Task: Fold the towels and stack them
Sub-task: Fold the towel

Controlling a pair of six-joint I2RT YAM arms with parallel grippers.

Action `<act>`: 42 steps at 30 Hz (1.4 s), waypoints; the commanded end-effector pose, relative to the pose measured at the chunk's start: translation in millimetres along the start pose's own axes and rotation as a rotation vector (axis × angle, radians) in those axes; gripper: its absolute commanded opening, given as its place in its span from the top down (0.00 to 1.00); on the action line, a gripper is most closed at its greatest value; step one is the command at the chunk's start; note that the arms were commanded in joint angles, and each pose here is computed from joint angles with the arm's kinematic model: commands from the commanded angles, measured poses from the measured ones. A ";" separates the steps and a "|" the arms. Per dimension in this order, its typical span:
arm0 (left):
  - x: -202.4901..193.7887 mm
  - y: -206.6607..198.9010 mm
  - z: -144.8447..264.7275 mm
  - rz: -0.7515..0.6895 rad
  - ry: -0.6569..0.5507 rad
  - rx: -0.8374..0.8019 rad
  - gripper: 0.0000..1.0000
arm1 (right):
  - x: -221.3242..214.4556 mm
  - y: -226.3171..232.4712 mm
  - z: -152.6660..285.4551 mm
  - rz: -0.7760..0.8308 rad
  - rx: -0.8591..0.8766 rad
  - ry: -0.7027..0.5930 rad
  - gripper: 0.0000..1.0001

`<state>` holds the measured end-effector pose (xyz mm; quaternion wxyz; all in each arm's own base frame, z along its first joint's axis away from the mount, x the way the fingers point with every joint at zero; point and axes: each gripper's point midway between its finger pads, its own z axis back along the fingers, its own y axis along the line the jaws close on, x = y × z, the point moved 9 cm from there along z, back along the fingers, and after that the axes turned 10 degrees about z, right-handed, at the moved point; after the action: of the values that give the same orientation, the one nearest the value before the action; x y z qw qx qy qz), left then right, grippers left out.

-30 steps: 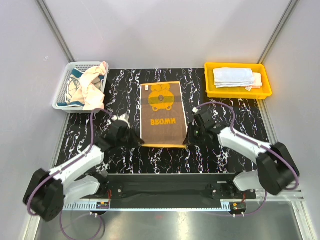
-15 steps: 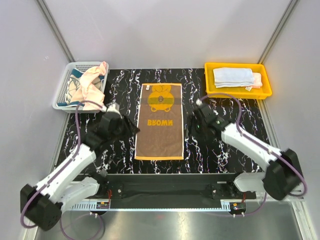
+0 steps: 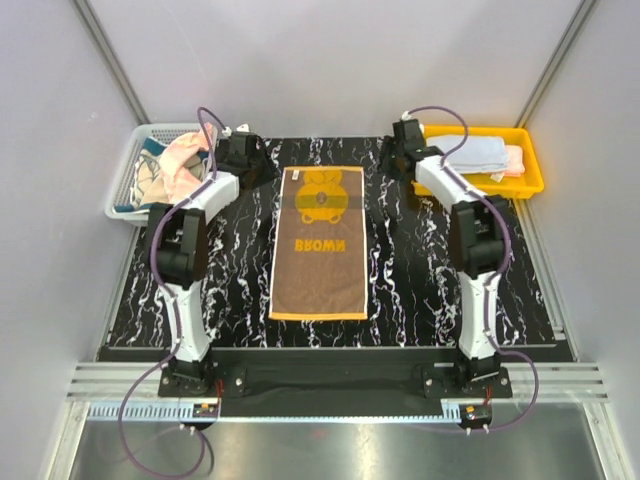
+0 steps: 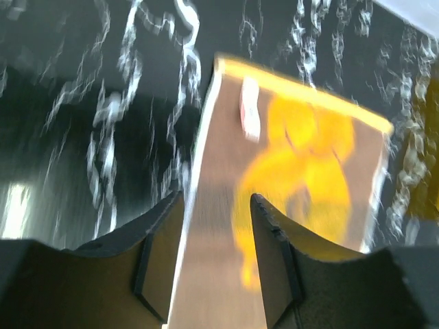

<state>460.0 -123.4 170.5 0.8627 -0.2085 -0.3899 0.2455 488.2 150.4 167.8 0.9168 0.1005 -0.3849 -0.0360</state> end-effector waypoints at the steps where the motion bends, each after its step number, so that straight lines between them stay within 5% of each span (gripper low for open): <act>1: 36.5 -22.1 -45.6 -0.110 -0.029 -0.110 0.51 | 29.3 14.5 -27.0 0.059 0.042 -0.095 0.41; 8: 30.2 16.8 -117.1 -0.038 0.103 -0.068 0.48 | 25.9 21.9 -84.6 0.054 0.098 -0.062 0.42; 25: 5.9 13.9 -144.2 0.057 0.226 -0.089 0.48 | -14.3 34.4 -113.1 0.113 -0.008 0.048 0.42; 33: -2.7 6.7 -145.2 0.058 0.239 -0.092 0.55 | -27.6 46.8 -116.1 0.126 -0.003 0.099 0.45; 42: -3.6 5.1 -144.4 0.050 0.248 -0.107 0.75 | -26.0 46.7 -115.0 0.123 -0.009 0.092 0.57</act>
<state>571.6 -140.5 87.2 0.8784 -0.2869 -0.3088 0.2254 556.7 217.4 90.9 0.9259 0.0880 -0.3668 0.0198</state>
